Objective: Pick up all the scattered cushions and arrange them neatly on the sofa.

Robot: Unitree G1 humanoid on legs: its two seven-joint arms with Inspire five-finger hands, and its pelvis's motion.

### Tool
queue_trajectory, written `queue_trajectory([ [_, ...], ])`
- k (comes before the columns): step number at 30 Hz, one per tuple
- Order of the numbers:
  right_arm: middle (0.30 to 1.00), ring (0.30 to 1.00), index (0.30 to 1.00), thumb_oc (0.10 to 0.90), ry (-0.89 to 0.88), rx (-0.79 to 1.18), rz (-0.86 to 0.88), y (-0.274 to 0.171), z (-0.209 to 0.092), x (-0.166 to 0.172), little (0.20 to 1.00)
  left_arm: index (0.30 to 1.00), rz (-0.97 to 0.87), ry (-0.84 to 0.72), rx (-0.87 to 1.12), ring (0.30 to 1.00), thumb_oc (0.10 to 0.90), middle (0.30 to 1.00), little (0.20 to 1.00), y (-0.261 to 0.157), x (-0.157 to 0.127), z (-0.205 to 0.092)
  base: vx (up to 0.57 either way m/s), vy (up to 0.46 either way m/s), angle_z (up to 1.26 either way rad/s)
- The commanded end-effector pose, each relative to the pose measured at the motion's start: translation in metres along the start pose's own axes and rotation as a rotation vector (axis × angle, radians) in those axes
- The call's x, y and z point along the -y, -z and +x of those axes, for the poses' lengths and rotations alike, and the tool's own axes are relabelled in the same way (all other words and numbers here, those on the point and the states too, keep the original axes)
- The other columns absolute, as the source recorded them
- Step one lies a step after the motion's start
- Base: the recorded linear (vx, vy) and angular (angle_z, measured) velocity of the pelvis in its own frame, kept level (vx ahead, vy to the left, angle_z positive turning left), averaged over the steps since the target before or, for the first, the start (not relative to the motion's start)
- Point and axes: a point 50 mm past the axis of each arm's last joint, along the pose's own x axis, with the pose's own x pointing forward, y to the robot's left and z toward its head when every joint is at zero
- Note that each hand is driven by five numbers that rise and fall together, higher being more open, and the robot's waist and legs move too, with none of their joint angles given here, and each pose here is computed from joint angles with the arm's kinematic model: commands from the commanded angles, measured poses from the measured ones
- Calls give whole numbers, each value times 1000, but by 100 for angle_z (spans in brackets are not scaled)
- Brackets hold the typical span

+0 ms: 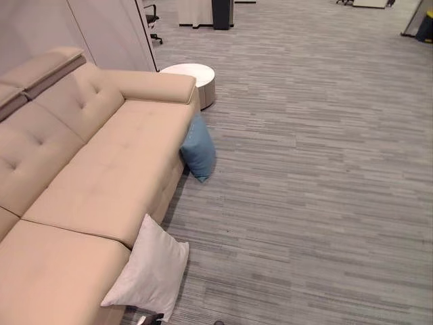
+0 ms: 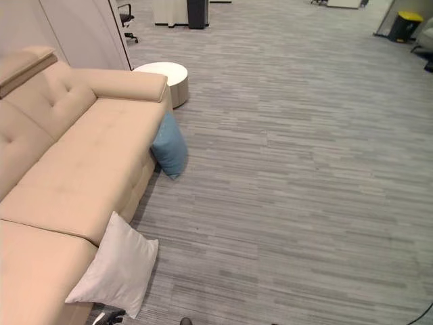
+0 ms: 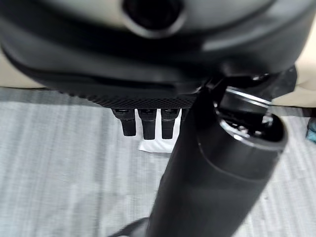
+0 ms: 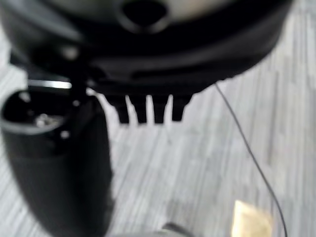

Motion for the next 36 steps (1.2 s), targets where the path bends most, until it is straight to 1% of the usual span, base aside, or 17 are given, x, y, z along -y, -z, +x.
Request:
queue_trajectory([
  [1, 900, 900, 900, 800, 35, 119, 20, -37, 6, 12, 900, 900, -24, -8, 76, 900, 800, 900, 900, -19, 2, 2, 111, 13, 77],
  [7, 900, 900, 900, 800, 34, 143, 47, -45, 7, 10, 900, 900, -16, -14, 75, 900, 800, 900, 900, -18, 1, 2, 138, -75, 60],
  [11, 900, 900, 900, 800, 29, 135, 59, -43, 6, 9, 900, 900, -1, -11, 81, 900, 800, 900, 900, -22, 3, 3, 155, -148, 72],
  [12, 900, 900, 900, 800, 63, -1, 91, -19, 11, 39, 900, 900, -3, -9, 74, 900, 800, 900, 900, -20, -2, 3, 112, -223, 134],
  [13, 900, 900, 900, 800, 94, 34, 77, -19, 9, 37, 900, 900, 5, -12, 76, 900, 800, 900, 900, -20, -1, 3, 97, -253, 132],
  [15, 900, 900, 900, 800, 77, 29, 71, -19, 9, 33, 900, 900, -2, -13, 65, 900, 800, 900, 900, -16, -1, 2, 51, -149, 93],
  [16, 900, 900, 900, 800, 66, 42, 68, -21, 9, 34, 900, 900, -36, -32, 59, 900, 800, 900, 900, -14, -4, 2, 49, -143, 88],
  [18, 900, 900, 900, 800, 81, 122, 65, -39, 10, 35, 900, 900, -28, -14, 66, 900, 800, 900, 900, -16, 1, 2, 33, -204, 57],
  [19, 900, 900, 900, 800, 56, 92, 91, -34, 10, 33, 900, 900, -45, -22, 62, 900, 800, 900, 900, -16, -1, 3, -9, -183, 38],
  [20, 900, 900, 900, 800, 58, 46, 123, -27, 10, 35, 900, 900, -41, -18, 83, 900, 800, 900, 900, -27, -2, 4, -17, -168, 53],
  [22, 900, 900, 900, 800, 108, 124, 99, -43, 12, 48, 900, 900, -42, -12, 77, 900, 800, 900, 900, -22, -2, 3, -29, -128, 66],
  [24, 900, 900, 900, 800, 116, 108, 121, -39, 12, 51, 900, 900, -35, 3, 68, 900, 800, 900, 900, -21, 3, 3, -18, -90, 98],
  [30, 900, 900, 900, 800, 89, 41, 162, -23, 10, 38, 900, 900, -1, -5, 56, 900, 800, 900, 900, -19, -1, 3, 91, -29, 115],
  [36, 900, 900, 900, 800, 27, 40, 140, -23, 8, 22, 900, 900, -21, -33, 4, 900, 800, 900, 900, -3, -13, 2, 192, 94, 13],
])
